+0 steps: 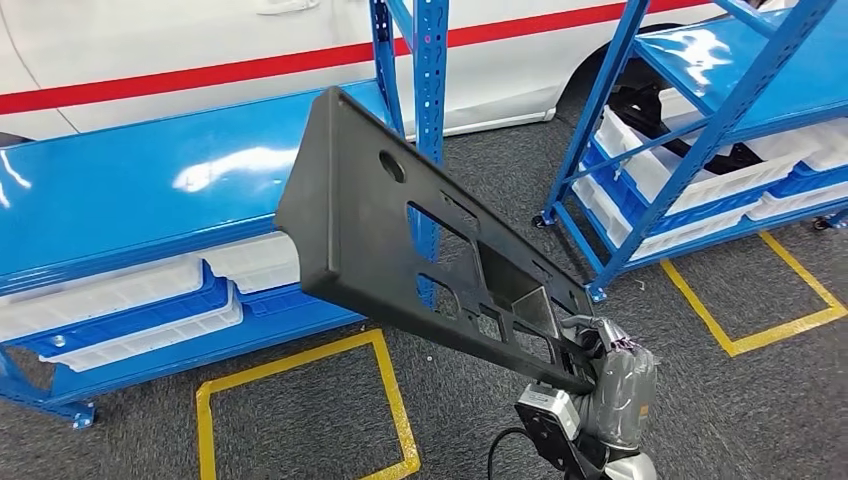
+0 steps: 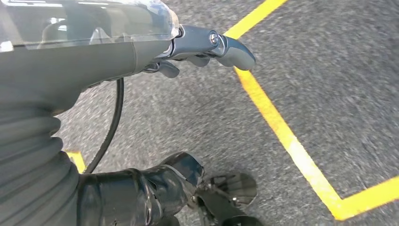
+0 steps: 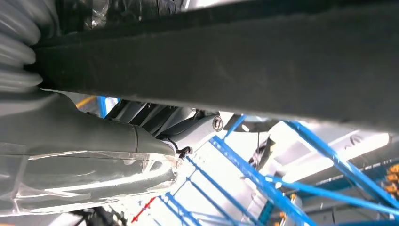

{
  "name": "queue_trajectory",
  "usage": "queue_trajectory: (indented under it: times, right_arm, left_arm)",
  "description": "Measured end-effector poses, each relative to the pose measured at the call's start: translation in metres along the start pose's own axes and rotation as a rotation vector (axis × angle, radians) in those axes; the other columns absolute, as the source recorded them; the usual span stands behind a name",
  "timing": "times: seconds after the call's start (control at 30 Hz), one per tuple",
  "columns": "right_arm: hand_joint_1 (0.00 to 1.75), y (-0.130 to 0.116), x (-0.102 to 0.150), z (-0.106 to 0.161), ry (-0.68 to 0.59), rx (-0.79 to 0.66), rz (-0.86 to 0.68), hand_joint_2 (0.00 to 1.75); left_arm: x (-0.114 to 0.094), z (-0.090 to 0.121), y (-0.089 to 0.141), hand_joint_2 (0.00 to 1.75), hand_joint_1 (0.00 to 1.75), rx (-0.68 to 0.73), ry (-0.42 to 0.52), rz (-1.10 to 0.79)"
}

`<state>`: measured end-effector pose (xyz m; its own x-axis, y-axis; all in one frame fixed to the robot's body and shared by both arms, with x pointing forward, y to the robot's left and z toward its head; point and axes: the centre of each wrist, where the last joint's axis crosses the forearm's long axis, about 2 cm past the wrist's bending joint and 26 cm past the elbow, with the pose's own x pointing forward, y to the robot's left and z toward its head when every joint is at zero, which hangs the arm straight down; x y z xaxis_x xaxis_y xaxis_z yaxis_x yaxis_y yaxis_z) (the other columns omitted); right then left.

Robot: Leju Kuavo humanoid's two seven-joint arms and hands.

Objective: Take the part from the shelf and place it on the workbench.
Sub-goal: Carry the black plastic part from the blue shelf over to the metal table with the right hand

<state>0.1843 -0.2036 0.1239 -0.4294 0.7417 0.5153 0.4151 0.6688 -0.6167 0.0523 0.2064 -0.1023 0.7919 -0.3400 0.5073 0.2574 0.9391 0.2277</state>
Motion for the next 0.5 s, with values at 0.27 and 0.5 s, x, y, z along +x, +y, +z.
queue_trajectory:
  times: [0.27,0.5]
  right_arm:
    - [1.71,-0.0057,0.0063,0.0029,-0.021,-0.046,-0.044,1.75]
    - [1.71,-0.0088,0.0074,0.0091,-0.011,-0.053,-0.050,1.75]
  left_arm:
    - [0.0004,0.0000,-0.0003,1.75,0.00,0.001,0.006,-0.005]
    - [0.0009,0.0005,-0.0021,1.75,0.00,0.000,0.005,-0.004]
